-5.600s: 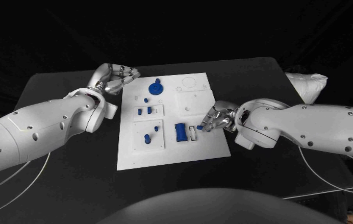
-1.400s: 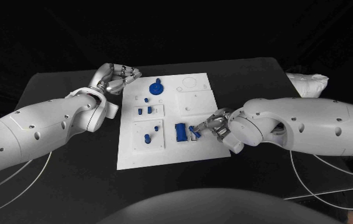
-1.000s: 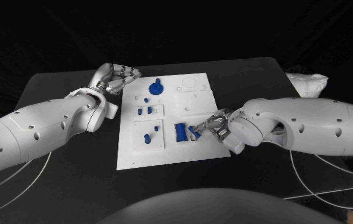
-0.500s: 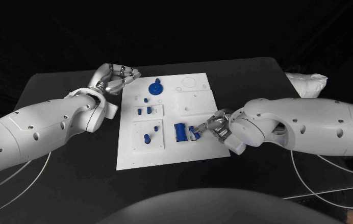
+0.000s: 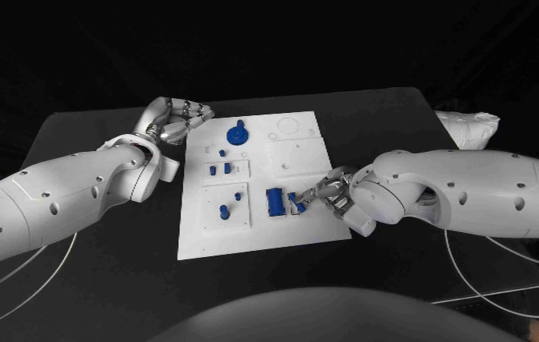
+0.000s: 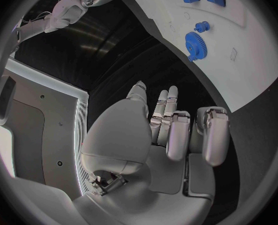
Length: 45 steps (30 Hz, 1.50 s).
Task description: Assemble the parts on the task board
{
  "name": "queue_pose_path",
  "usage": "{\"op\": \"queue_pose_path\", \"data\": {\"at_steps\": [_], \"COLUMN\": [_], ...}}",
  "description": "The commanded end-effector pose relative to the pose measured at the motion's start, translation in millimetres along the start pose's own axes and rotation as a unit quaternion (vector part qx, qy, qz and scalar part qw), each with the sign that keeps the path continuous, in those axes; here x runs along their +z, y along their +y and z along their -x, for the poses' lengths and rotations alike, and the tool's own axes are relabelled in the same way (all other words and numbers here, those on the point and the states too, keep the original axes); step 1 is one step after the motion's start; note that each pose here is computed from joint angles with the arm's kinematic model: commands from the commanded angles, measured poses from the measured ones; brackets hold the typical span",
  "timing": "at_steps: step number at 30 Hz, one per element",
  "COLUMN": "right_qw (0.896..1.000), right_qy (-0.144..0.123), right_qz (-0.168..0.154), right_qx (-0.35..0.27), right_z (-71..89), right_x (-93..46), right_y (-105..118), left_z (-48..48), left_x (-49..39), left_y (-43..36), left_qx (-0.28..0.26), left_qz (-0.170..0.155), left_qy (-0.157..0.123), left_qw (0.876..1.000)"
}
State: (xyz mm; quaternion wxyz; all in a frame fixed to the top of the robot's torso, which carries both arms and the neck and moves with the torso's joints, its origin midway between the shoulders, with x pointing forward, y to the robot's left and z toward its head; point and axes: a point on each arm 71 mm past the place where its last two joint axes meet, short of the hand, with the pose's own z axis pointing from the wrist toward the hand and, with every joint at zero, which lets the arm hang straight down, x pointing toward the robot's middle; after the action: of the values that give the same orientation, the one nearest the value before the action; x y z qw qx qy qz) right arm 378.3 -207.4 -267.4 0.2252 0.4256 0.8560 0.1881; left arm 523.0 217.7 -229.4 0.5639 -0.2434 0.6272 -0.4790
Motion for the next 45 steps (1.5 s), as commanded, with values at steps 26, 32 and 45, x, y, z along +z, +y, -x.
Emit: {"op": "queue_pose_path", "data": {"at_steps": [26,32,45], "right_qw": [1.0,1.0,1.0], "right_qy": [0.004,0.002,0.0], "right_qz": [0.005,0.007,0.013], "right_qx": [-0.008,-0.006,-0.005], "right_z": [-4.1,-3.9,-4.8], "right_x": [1.1,1.0,1.2], "right_y": [1.1,1.5,3.2], "left_z": [-2.1,-2.9,-2.9], "left_x": [0.5,0.8,0.9], "left_y": [-1.2,-1.6,-1.7], "left_qx": [-0.003,-0.002,-0.001], "left_qz": [-0.004,-0.005,-0.006], "left_qy": [0.008,0.01,0.01], "left_qw": [1.0,1.0,1.0]}}
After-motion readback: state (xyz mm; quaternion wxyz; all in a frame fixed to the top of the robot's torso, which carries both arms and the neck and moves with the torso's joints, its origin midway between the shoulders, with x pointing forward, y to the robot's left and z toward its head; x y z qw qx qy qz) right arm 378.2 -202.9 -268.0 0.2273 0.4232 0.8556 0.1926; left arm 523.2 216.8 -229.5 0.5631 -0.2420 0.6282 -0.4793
